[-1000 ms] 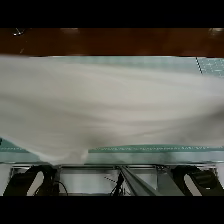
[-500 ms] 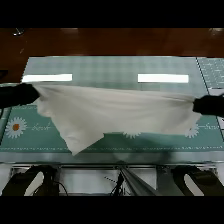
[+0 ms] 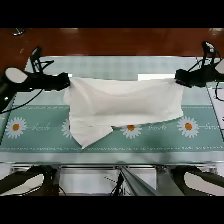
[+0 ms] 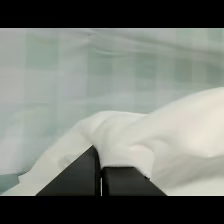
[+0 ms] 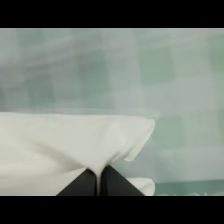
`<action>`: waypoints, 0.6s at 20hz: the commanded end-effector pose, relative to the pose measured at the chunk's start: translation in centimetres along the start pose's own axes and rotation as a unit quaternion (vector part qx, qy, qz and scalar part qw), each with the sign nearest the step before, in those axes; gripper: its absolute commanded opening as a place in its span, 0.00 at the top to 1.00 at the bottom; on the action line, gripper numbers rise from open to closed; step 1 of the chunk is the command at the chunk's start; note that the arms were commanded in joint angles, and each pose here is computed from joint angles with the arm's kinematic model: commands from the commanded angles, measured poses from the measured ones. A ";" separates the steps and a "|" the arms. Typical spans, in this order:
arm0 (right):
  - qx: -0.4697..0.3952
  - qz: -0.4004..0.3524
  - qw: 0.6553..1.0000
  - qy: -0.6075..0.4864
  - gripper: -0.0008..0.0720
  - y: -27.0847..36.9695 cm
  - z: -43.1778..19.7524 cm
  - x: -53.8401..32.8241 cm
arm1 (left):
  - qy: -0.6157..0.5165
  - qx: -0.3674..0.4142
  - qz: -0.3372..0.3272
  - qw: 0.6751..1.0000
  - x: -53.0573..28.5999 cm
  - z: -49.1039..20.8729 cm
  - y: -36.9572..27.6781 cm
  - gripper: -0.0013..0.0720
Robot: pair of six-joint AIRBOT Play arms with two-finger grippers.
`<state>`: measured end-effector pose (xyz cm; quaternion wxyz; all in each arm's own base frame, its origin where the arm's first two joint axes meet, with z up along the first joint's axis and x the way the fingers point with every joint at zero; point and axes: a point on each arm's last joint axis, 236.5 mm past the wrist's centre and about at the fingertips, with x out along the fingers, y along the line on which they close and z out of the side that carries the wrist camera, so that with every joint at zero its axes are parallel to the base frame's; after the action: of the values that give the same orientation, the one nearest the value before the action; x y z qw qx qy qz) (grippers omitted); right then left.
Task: Fold the shirts.
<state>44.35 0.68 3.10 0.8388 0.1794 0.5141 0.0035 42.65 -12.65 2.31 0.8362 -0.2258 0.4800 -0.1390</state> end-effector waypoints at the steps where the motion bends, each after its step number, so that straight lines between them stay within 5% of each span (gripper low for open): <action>1: 0.057 0.093 0.994 0.002 0.93 2.2 3.1 2.6 | 0.020 -0.005 -0.010 1.000 3.2 -0.3 -0.8 0.71; 2: 0.071 0.106 0.992 0.000 0.92 2.3 3.6 2.6 | 0.027 -0.006 -0.010 1.000 3.3 -0.7 -0.7 0.23; 3: 0.082 0.112 0.990 -0.005 0.61 2.1 4.1 2.3 | 0.040 -0.007 -0.006 0.999 2.9 -1.0 -0.2 0.02; 4: 0.086 0.109 0.990 -0.014 0.12 1.4 4.8 1.7 | 0.065 0.000 0.003 0.998 2.2 -1.6 0.7 0.02; 9: 0.037 -0.010 0.999 0.015 0.14 -7.1 2.7 -4.0 | 0.241 -0.026 0.081 0.967 -6.4 -7.8 9.2 0.02; 12: -0.027 -0.088 0.993 0.080 0.14 -12.1 -3.0 -6.0 | 0.225 -0.094 0.095 0.965 -9.1 -12.1 12.1 0.02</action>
<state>42.60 -7.41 4.69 0.8243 0.1848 0.5349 -0.0150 33.45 -3.74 -1.40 0.7272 -0.2002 0.6501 -0.0921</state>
